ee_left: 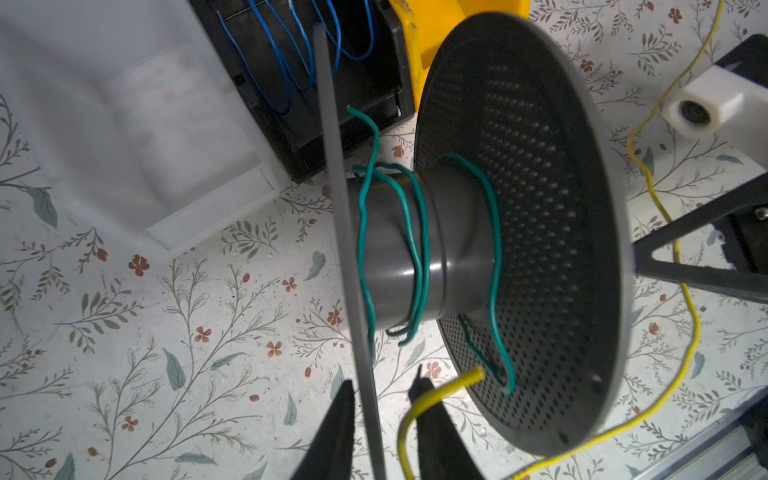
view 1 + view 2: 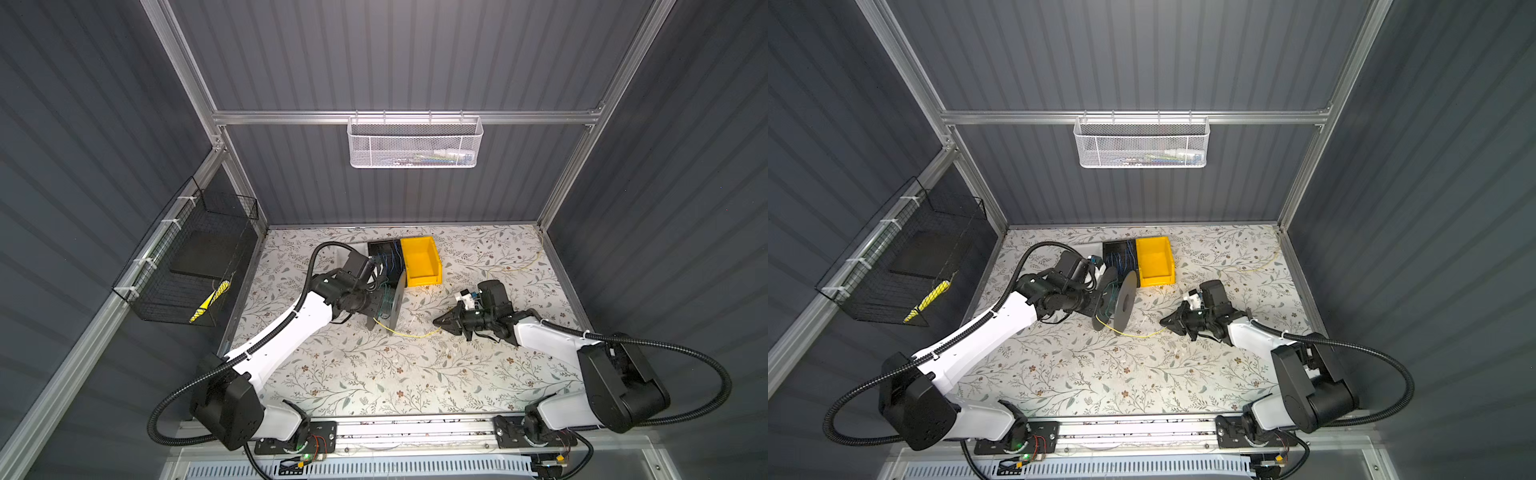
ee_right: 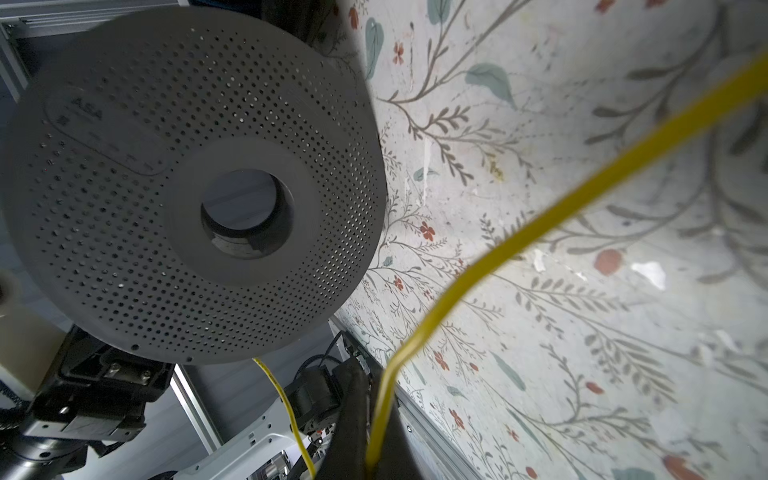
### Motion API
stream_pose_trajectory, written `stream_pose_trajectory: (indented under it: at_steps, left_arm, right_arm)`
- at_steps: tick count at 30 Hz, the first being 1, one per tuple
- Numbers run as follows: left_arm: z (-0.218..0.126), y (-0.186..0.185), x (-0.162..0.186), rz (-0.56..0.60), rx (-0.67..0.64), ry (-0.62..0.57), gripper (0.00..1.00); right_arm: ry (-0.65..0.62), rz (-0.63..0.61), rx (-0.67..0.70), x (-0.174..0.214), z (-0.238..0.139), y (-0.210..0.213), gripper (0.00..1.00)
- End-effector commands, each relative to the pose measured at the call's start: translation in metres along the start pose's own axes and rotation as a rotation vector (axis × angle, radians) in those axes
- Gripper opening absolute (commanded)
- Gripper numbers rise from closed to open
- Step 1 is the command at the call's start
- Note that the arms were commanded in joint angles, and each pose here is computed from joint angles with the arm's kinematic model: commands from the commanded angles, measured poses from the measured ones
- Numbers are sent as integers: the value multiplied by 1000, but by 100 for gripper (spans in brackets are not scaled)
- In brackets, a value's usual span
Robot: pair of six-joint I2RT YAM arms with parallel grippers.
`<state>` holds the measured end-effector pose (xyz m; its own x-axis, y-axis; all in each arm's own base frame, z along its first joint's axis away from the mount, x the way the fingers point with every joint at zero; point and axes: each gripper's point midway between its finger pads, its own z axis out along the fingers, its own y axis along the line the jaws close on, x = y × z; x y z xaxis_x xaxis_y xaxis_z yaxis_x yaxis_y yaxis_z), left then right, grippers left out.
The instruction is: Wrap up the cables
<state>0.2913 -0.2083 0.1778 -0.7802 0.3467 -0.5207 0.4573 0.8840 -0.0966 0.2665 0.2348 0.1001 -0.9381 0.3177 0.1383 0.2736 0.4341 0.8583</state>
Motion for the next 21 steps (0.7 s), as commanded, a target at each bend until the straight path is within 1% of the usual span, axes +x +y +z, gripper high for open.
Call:
stream_pose_trajectory:
  at_steps: [1, 4, 7, 8, 10, 11, 16, 17, 18, 20, 21]
  left_arm:
    - [-6, 2, -3, 12, -22, 9, 23]
    - [-7, 2, -2, 14, -23, 15, 15]
    - [-9, 2, -2, 23, -25, 25, 10]
    - [-10, 2, -2, 25, -26, 25, 6]
    - [-10, 2, -2, 29, -26, 30, 4]
    - [-10, 2, -2, 30, -26, 31, 0]
    - [-10, -1, 0, 34, -11, 36, 0]
    - [-11, -2, -1, 34, -4, 30, 2]
    - [-11, -3, -1, 35, 2, 28, 8]
    - [-12, -4, -3, 35, 7, 23, 33]
    - [-13, -5, -3, 37, 12, 23, 39]
  right_arm:
    - [12, -13, -19, -1, 1, 3, 0]
    - [13, -11, -20, -1, 2, 2, 0]
    - [14, -11, -24, -2, 2, 2, 0]
    - [15, -9, -23, -2, 3, 2, 0]
    - [15, -11, -25, -2, 3, 2, 0]
    - [12, -11, -25, -2, 2, 2, 0]
    - [15, -7, -25, -2, 3, 0, 0]
    - [15, -5, -25, -1, 3, 0, 0]
    - [15, -5, -26, -1, 2, 0, 0]
    - [6, 3, -28, -2, 1, -2, 0]
    - [0, 11, -32, -2, 0, -2, 0]
